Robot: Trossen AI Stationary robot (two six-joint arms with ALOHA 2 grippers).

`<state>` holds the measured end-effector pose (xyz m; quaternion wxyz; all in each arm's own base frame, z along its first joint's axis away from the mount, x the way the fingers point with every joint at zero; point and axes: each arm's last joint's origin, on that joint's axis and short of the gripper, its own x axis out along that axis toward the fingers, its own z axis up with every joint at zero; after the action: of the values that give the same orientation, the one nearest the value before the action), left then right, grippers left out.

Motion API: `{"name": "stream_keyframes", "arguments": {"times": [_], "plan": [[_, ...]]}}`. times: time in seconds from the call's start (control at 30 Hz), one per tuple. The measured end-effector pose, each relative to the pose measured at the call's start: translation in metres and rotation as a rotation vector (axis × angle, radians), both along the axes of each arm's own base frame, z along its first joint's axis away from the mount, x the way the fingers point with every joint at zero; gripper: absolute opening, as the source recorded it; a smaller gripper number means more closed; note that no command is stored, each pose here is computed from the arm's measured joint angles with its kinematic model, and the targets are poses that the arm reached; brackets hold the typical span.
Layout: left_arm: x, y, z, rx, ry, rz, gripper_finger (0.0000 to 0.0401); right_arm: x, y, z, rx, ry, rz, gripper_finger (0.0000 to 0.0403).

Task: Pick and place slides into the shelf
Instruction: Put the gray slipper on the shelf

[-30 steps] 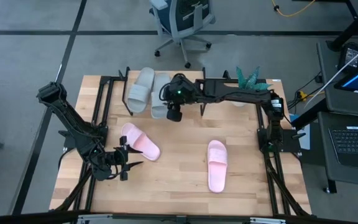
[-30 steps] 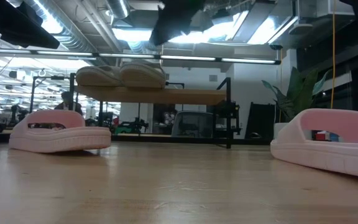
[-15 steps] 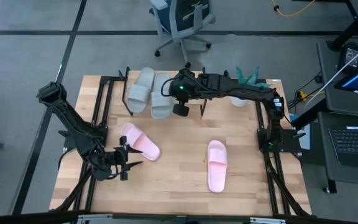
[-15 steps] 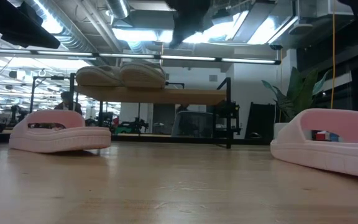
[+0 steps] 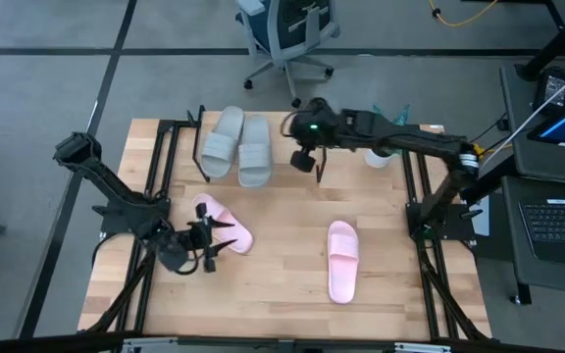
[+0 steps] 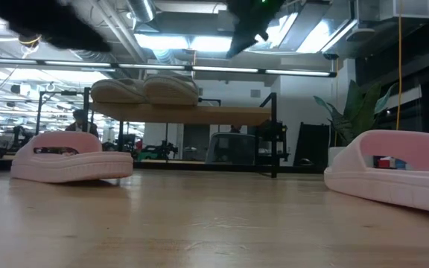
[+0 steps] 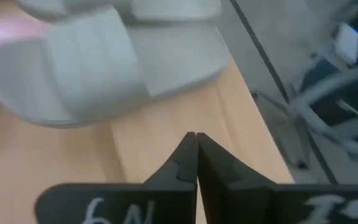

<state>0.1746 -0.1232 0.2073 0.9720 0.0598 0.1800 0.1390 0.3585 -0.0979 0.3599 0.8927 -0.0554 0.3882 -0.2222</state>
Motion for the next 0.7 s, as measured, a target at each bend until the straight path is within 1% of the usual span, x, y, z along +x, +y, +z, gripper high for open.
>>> {"name": "stream_keyframes", "arguments": {"times": [0.1, 0.2, 0.27, 0.37, 0.47, 0.6, 0.7], "plan": [[0.01, 0.009, 0.015, 0.042, -0.046, -0.059, 0.0185, -0.023, 0.007, 0.009, -0.004, -0.1, 0.037, 0.0006], [0.015, 0.025, 0.032, 0.056, -0.104, -0.118, 0.0185, -0.048, 0.013, 0.009, -0.015, -0.189, 0.088, 0.0005], [0.014, 0.038, 0.043, 0.043, -0.14, -0.133, 0.0185, -0.061, 0.017, 0.002, -0.036, -0.248, 0.122, 0.0003], [0.013, 0.056, 0.053, 0.019, -0.178, -0.117, 0.0185, -0.075, 0.023, -0.013, -0.047, -0.33, 0.198, 0.0004], [0.016, 0.069, 0.055, -0.009, -0.185, -0.145, 0.0185, -0.084, 0.026, -0.028, -0.061, -0.409, 0.27, 0.0004], [0.029, 0.082, 0.046, -0.085, -0.133, -0.257, 0.0185, -0.09, 0.02, -0.048, -0.07, -0.449, 0.316, 0.0002], [0.04, 0.091, 0.037, -0.124, -0.102, -0.248, 0.0185, -0.092, 0.012, -0.056, -0.048, -0.484, 0.344, 0.0003]]}}
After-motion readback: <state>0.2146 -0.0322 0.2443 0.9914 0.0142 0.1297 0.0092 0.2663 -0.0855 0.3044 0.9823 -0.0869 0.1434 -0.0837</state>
